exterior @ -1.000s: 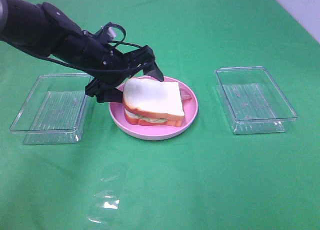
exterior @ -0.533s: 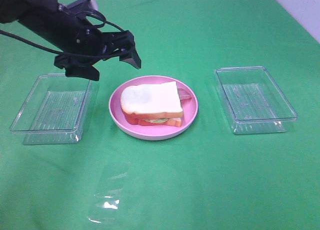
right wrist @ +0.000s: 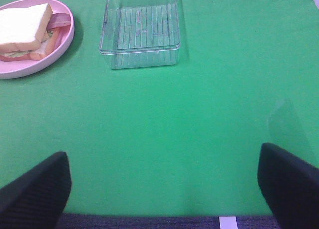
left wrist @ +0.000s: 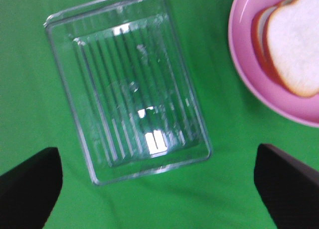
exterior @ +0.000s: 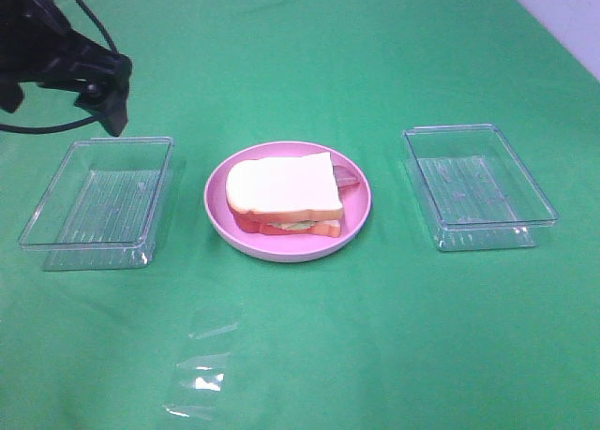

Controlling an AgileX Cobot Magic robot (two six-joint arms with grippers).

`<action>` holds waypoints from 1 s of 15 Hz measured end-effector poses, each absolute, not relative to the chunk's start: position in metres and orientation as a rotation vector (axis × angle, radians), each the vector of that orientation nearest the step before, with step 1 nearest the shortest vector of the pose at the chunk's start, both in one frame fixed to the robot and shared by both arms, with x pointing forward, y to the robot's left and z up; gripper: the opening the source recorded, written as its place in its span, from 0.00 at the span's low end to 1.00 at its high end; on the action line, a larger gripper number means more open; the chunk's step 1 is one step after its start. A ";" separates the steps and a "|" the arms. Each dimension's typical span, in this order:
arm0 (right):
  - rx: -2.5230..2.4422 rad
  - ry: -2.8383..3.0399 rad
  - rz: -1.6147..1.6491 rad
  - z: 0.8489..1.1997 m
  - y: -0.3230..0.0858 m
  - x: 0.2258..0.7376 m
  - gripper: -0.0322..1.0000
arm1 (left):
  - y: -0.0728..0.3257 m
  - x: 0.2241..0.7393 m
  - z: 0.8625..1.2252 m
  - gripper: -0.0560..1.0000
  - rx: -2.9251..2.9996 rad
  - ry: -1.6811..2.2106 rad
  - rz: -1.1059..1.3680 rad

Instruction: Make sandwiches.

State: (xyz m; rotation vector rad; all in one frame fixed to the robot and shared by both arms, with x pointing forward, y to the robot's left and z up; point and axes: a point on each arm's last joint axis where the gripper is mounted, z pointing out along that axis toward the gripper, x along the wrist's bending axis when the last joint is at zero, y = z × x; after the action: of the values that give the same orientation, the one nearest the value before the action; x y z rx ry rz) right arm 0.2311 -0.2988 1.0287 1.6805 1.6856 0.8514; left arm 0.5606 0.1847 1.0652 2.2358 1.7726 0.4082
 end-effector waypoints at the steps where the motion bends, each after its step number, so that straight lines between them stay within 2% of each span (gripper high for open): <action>1: 1.679 1.683 0.845 1.029 -0.299 0.231 0.97 | 0.190 0.550 1.076 0.97 2.251 1.795 0.402; 4: 1.681 1.686 0.851 1.029 -0.299 0.231 0.97 | 0.208 0.516 1.114 0.97 2.257 1.810 0.467; 6: 1.681 1.686 0.851 1.029 -0.299 0.231 0.97 | 0.217 0.497 1.125 0.97 2.231 1.791 0.505; 11: 1.681 1.686 0.851 1.029 -0.299 0.231 0.97 | 0.236 0.447 1.099 0.97 2.257 1.861 0.457; 12: 1.681 1.686 0.851 1.029 -0.299 0.231 0.97 | 0.243 0.417 1.087 0.97 2.239 1.876 0.377; 15: 1.681 1.686 0.851 1.029 -0.299 0.231 0.97 | 0.252 0.380 1.078 0.97 2.201 1.845 0.314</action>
State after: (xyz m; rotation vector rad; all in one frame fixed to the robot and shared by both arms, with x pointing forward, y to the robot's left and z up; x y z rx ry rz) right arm 0.2311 -0.2988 1.0287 1.6805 1.6856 0.8514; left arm 0.3797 0.2523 1.0783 2.2012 1.8450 0.3141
